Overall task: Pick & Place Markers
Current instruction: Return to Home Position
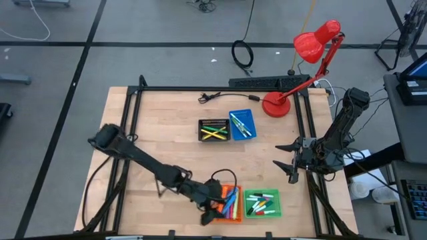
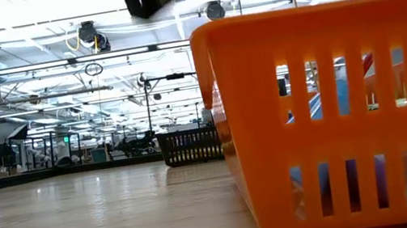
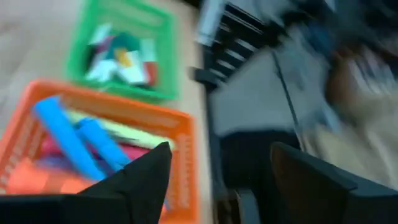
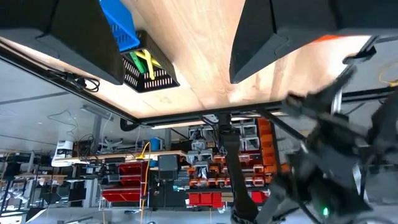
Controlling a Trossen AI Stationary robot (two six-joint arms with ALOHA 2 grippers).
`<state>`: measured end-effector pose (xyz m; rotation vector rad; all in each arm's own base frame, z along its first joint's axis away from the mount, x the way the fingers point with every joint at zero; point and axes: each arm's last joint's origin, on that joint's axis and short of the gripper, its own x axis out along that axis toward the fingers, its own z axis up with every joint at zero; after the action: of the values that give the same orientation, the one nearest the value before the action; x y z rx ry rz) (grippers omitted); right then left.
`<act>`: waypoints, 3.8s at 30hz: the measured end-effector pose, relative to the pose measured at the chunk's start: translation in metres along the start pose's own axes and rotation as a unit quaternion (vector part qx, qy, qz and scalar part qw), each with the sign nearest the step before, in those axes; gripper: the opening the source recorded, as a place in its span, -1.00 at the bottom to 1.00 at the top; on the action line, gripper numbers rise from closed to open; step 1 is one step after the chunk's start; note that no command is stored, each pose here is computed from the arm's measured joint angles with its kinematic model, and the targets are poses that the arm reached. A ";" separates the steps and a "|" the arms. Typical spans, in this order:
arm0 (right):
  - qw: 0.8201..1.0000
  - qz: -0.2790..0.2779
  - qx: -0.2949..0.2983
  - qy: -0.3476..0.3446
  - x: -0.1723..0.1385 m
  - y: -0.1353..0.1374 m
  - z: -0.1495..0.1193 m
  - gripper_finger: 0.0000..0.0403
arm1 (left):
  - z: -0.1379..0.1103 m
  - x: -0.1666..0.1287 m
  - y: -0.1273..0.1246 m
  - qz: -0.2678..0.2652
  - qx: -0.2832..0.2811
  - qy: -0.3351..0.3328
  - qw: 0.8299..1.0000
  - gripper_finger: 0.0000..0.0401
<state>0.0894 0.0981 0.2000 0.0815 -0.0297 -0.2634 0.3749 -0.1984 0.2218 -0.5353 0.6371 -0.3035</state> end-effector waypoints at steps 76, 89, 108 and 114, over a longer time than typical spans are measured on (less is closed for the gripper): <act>0.978 0.207 -0.007 0.029 0.017 -0.072 -0.008 0.38 | -0.137 -0.270 0.125 -0.146 0.289 -0.295 0.899 0.63; 0.978 0.193 -0.024 0.071 0.015 -0.074 -0.011 0.38 | -0.137 -0.270 0.124 -0.148 0.317 -0.314 0.883 0.54; 0.977 0.194 -0.090 -0.025 0.015 -0.073 0.005 0.38 | -0.141 -0.262 0.142 -0.001 0.264 -0.291 0.920 0.62; 0.977 0.195 -0.087 -0.018 0.016 -0.072 0.000 0.38 | -0.141 -0.262 0.142 -0.001 0.261 -0.290 0.921 0.56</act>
<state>0.0864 0.0241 0.1946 -0.1036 -0.0581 0.1257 0.1001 -0.0238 0.1735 -0.0923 -0.0345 -0.2842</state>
